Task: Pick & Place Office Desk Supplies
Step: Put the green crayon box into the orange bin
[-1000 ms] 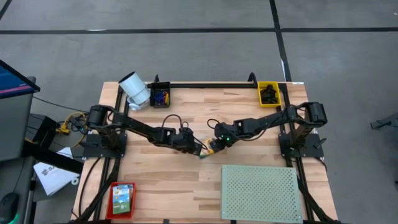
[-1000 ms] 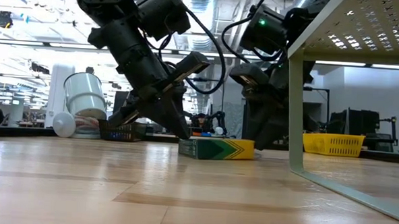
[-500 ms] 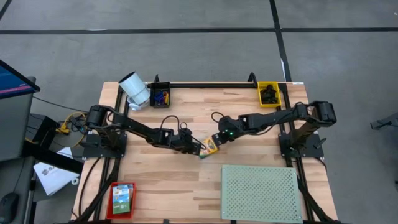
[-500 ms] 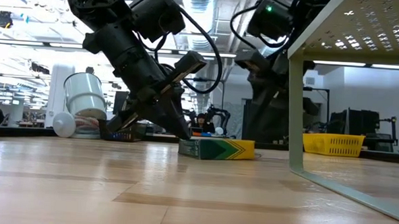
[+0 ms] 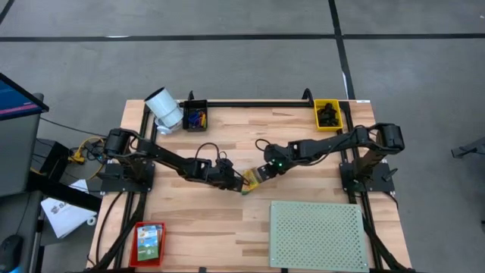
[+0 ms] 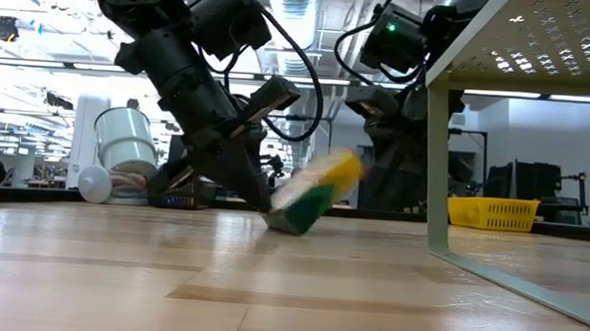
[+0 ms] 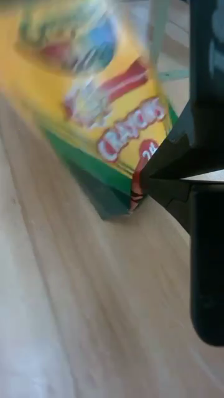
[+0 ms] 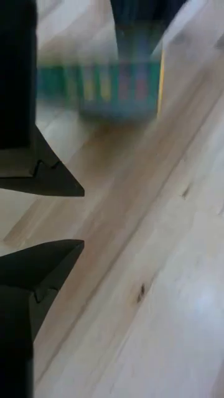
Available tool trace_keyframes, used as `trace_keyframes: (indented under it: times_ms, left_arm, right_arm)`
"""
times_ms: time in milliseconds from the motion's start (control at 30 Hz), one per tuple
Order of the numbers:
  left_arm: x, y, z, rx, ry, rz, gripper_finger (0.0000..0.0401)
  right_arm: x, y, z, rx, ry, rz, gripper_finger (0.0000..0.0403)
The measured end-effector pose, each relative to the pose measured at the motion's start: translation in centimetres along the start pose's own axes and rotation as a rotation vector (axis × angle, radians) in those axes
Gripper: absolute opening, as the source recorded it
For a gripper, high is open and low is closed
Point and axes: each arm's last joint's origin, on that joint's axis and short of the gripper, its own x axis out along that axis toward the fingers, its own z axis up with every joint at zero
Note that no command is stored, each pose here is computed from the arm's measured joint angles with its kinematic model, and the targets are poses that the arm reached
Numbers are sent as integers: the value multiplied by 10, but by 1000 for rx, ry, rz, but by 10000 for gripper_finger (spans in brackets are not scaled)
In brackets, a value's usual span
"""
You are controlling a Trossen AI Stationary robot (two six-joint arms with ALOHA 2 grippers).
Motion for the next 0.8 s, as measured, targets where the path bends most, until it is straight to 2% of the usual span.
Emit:
trace_keyframes:
  times_ms: [300,533,700,800]
  left_arm:
    - [1,3,-1,0,14,18,0]
    - [1,3,-1,0,12,17,0]
    - [1,1,0,-1,8,5,0]
    - [-1,-5,2,25,-28,-59,0]
  right_arm:
    - [-9,9,1,14,-49,80,119]
    - [-45,21,8,28,-177,223,119]
    - [-54,10,14,56,-196,161,119]
    - [-50,2,14,63,-183,90,119]
